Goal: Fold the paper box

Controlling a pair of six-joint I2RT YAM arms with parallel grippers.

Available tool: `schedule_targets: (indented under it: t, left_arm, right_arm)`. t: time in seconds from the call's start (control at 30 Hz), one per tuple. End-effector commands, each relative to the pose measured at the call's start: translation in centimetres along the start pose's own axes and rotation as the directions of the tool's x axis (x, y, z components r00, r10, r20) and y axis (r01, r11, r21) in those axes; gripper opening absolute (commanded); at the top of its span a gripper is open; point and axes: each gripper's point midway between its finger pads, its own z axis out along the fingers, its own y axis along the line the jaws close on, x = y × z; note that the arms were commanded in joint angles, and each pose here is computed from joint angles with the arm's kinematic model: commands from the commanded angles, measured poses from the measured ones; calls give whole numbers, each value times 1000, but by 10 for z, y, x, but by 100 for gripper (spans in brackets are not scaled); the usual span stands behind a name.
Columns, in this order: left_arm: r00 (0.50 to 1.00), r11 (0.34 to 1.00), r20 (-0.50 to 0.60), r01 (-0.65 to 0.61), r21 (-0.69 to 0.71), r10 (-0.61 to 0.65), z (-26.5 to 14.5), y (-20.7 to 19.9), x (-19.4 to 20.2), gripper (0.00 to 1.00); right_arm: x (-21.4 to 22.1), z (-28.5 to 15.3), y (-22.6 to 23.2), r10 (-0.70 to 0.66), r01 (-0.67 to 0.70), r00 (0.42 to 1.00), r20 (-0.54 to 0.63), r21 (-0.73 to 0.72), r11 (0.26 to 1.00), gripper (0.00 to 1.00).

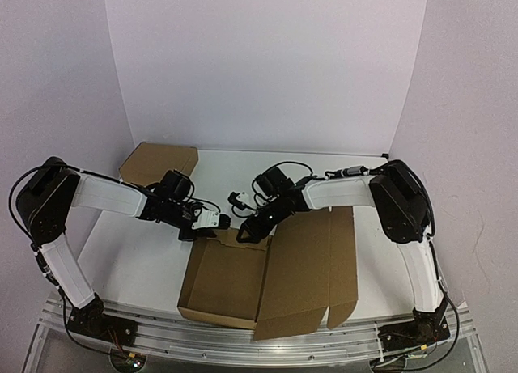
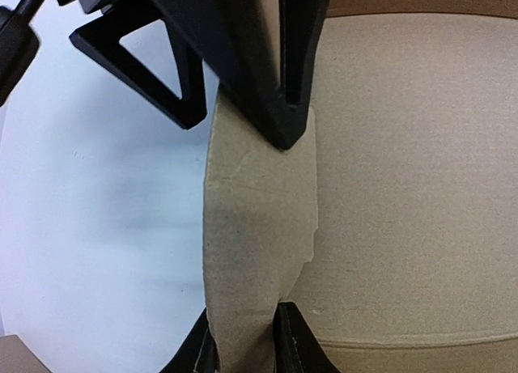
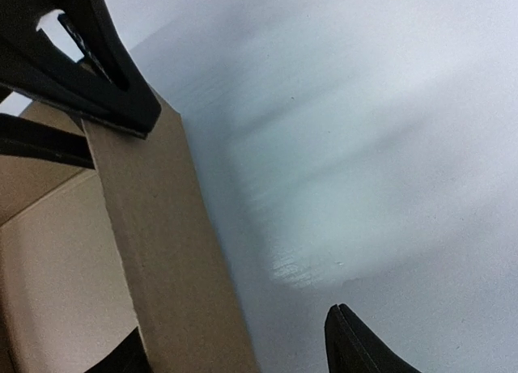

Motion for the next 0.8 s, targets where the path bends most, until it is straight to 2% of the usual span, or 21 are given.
schedule_targets:
  t: [0.0,0.1,0.2,0.33,0.43,0.53,0.6,0.67,0.7,0.77]
  left_arm:
    - [994,983,78,56,175,-70,0,-46,-19,24]
    - [995,984,77,55,170,-69,1,-43,-20,26]
    - [992,984,107,46,173,-65,0,-45,-24,32]
    - [976,973,136,144,181,-170,-12,-30,-42,54]
    - [932,941,198,263,212,-305,-41,-8,-63,72]
    - [825,854,238,461,240,-512,-76,21,-74,80]
    - [696,723,200,649,238,-690,-90,38,-69,78]
    - [561,579,141,793,192,-816,-97,47,-53,66]
    - [468,480,107,863,156,-877,-98,49,-41,59]
    - [327,329,44,943,59,-944,-97,44,-15,47]
  right_arm:
    - [-31,3,15,-25,27,997,78,-28,999,63]
    - [-23,15,15,-21,23,998,57,-31,999,59]
    - [-18,25,17,-52,53,998,37,-23,998,44]
    - [4,35,11,-62,62,998,-27,16,998,23]
    - [23,36,0,-76,82,994,-74,74,994,13]
    - [29,30,-5,-91,101,992,-92,112,989,8]
    - [27,25,-4,-107,118,990,-90,122,986,6]
    - [25,21,-4,-122,132,989,-88,126,983,5]
    - [25,19,-4,-130,142,987,-89,133,981,5]
    - [27,17,-6,-145,159,984,-100,147,976,5]
